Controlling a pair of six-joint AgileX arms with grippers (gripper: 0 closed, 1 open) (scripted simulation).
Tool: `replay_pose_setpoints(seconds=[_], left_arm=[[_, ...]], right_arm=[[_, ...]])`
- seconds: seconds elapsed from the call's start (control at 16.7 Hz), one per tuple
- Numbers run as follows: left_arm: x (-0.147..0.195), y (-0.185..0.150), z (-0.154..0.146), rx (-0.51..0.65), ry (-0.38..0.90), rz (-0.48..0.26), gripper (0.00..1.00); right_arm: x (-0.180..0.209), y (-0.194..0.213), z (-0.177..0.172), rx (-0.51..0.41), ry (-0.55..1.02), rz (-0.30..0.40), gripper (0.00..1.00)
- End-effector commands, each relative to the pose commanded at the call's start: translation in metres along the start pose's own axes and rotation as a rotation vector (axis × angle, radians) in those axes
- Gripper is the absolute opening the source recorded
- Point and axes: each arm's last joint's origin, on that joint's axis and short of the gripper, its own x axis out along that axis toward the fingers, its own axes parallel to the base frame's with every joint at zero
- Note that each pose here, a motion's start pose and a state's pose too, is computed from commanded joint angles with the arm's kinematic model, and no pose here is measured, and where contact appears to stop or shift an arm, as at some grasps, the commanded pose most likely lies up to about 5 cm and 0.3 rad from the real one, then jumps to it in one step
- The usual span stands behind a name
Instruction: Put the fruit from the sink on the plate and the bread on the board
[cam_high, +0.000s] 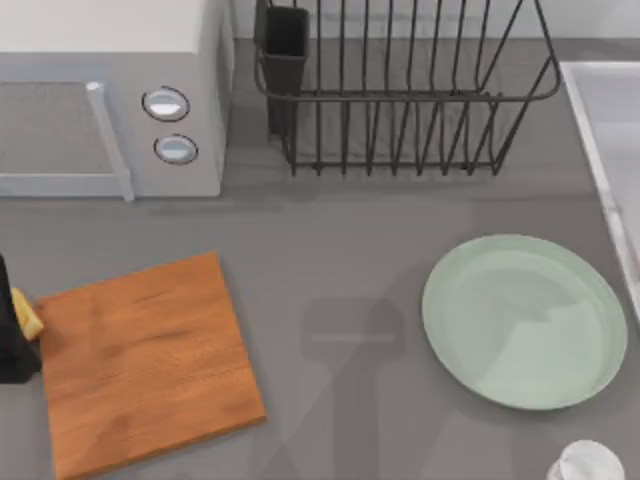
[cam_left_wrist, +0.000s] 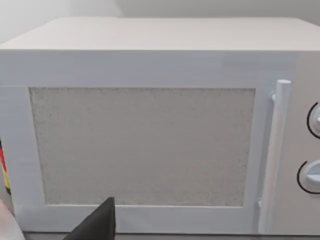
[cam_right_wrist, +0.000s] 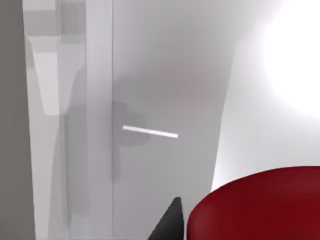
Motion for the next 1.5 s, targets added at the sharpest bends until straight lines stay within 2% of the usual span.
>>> replay_pose_setpoints(seconds=[0.3, 0.54, 0.72, 1.08, 1.38, 1.5], left_arm=[[0.0, 0.0, 0.0, 0.0, 0.0, 0.0, 1.0], [0.0, 0.0, 0.0, 0.0, 0.0, 0.0, 1.0], [0.0, 0.0, 0.0, 0.0, 0.0, 0.0, 1.0], [0.0, 0.0, 0.0, 0.0, 0.0, 0.0, 1.0], [0.0, 0.0, 0.0, 0.0, 0.0, 0.0, 1.0], [0.0, 0.0, 0.0, 0.0, 0.0, 0.0, 1.0]], right_arm=[[-0.025, 0.089, 0.01, -0.035, -0.044, 0.054, 0.0], [-0.044, 0.152, -0.003, -0.032, -0.005, 0.081, 0.0], [-0.055, 0.184, -0.019, -0.015, 0.06, 0.07, 0.0], [-0.075, 0.203, -0.048, 0.034, 0.168, 0.005, 0.0], [-0.076, 0.203, -0.049, 0.037, 0.174, 0.0, 0.0], [-0.076, 0.203, -0.049, 0.037, 0.174, 0.0, 0.15]])
